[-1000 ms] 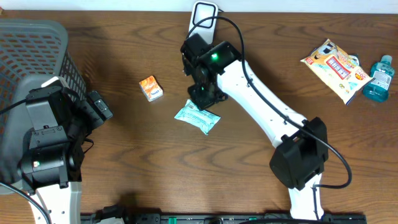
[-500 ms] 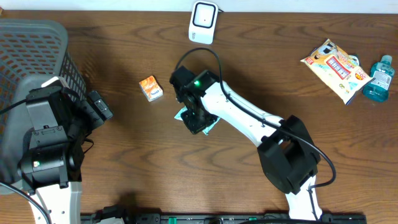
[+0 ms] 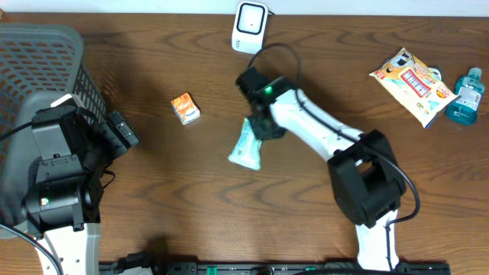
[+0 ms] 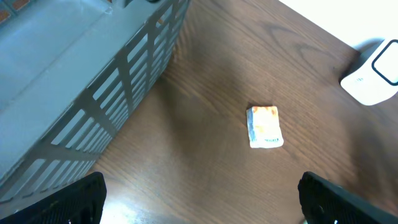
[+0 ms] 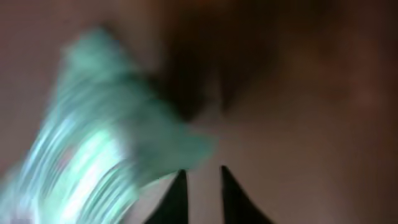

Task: Scan the item barcode
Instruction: 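Lift the mint-green packet and pull it down-right with the right gripper, then raise the mint-green packet up to the white scanner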

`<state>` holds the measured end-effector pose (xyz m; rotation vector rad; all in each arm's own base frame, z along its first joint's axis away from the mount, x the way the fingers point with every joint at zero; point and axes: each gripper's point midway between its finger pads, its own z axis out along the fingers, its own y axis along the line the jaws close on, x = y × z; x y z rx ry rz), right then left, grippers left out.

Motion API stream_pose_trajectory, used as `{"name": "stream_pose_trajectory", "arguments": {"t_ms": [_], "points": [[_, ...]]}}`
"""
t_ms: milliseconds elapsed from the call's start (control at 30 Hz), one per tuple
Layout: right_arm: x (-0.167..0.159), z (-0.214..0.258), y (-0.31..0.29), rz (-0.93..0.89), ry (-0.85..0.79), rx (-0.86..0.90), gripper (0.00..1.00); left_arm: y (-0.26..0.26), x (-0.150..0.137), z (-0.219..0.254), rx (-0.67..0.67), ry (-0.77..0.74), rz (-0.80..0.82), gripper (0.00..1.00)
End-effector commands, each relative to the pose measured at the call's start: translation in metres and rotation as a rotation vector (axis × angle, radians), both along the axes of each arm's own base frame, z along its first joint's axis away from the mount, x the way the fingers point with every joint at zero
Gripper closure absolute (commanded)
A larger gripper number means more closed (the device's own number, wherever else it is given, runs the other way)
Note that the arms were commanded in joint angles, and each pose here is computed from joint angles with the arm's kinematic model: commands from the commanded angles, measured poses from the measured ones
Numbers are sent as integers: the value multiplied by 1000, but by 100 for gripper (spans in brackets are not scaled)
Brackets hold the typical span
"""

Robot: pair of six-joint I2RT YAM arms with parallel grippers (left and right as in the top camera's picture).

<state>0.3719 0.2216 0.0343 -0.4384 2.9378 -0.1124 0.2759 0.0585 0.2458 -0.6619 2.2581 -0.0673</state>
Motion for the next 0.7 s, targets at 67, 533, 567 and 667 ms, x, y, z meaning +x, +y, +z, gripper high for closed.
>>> {"name": "stream_pose_trajectory", "arguments": {"t_ms": [67, 533, 567, 667], "points": [[39, 19, -3, -73, -60, 106, 83, 4, 0, 2, 3, -3, 21, 2], [-30, 25, 30, 108, 253, 275, 59, 4, 0, 2, 3, -3, 21, 2], [-32, 24, 25, 107, 252, 234, 63, 4, 0, 2, 3, -3, 21, 2], [-37, 21, 10, 106, 251, 130, 66, 4, 0, 2, 3, -3, 21, 2]]}}
